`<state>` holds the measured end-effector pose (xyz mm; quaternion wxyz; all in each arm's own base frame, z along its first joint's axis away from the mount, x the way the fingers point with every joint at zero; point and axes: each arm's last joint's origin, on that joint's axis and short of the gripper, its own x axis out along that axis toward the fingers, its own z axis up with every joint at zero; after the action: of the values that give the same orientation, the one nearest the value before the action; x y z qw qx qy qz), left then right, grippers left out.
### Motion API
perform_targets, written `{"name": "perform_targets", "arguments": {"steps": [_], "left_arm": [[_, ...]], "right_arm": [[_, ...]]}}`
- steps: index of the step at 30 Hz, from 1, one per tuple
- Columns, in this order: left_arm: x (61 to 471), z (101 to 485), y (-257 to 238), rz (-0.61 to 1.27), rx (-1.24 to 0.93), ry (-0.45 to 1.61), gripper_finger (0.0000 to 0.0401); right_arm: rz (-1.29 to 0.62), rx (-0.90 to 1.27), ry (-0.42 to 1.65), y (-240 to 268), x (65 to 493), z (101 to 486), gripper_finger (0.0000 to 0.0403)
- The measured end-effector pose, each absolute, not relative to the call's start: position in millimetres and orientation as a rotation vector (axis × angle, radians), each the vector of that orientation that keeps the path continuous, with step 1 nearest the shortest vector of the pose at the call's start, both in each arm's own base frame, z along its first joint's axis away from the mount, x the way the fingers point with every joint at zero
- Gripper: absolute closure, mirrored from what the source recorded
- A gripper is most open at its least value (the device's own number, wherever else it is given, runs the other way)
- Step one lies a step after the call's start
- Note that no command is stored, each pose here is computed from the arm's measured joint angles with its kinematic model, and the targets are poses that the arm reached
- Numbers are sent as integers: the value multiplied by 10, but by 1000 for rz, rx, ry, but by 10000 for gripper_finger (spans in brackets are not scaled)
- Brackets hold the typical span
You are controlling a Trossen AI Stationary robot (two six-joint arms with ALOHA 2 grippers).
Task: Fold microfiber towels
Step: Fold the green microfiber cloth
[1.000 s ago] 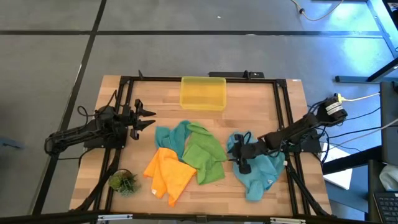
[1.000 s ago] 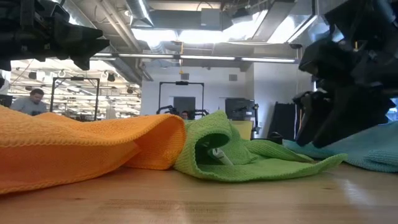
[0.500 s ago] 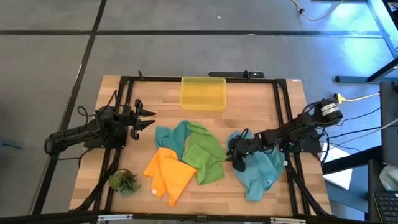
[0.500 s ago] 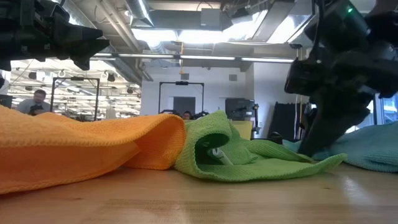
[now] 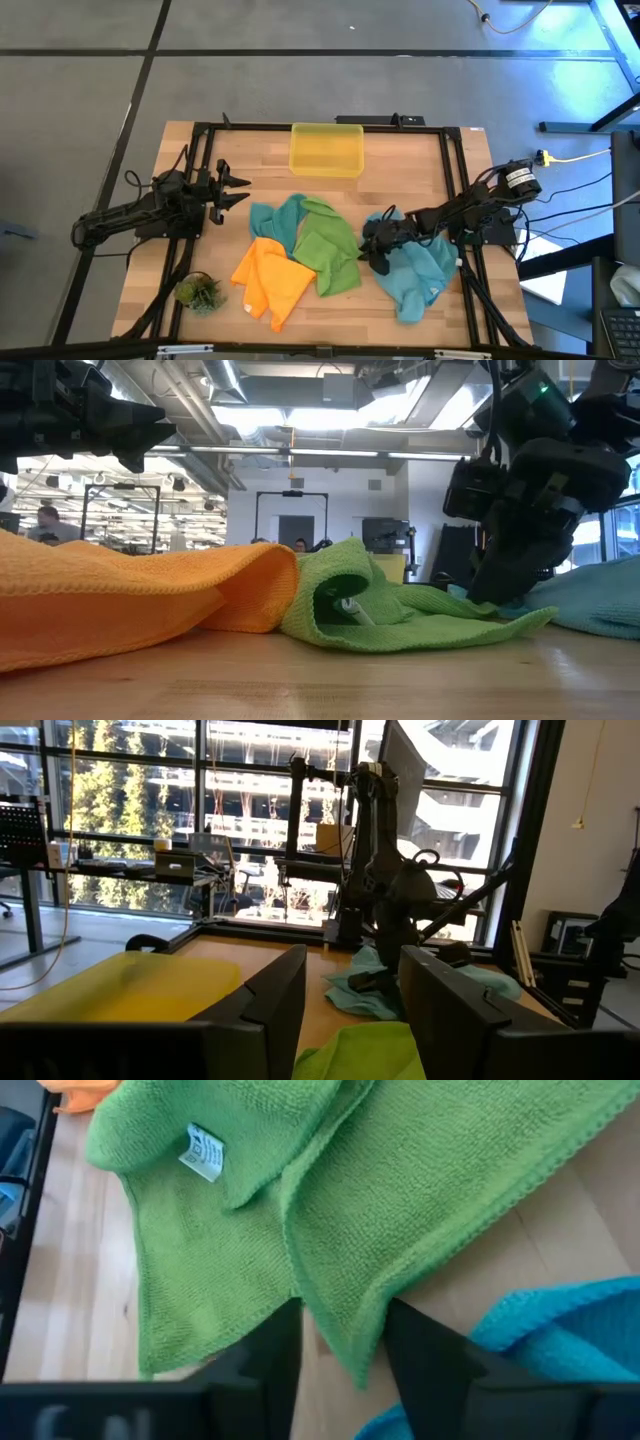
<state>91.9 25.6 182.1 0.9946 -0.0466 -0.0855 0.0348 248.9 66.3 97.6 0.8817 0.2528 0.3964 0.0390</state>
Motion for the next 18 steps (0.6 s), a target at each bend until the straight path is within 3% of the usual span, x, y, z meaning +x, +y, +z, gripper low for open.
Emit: {"name": "perform_targets", "arguments": {"steps": [6, 18], "left_arm": [[919, 1820, 256, 70, -93, -171, 248], [919, 1822, 256, 69, -101, -172, 248]], "right_arm": [[106, 482, 826, 622, 2493, 964, 388], [141, 457, 736, 591, 2484, 1200, 398]]}}
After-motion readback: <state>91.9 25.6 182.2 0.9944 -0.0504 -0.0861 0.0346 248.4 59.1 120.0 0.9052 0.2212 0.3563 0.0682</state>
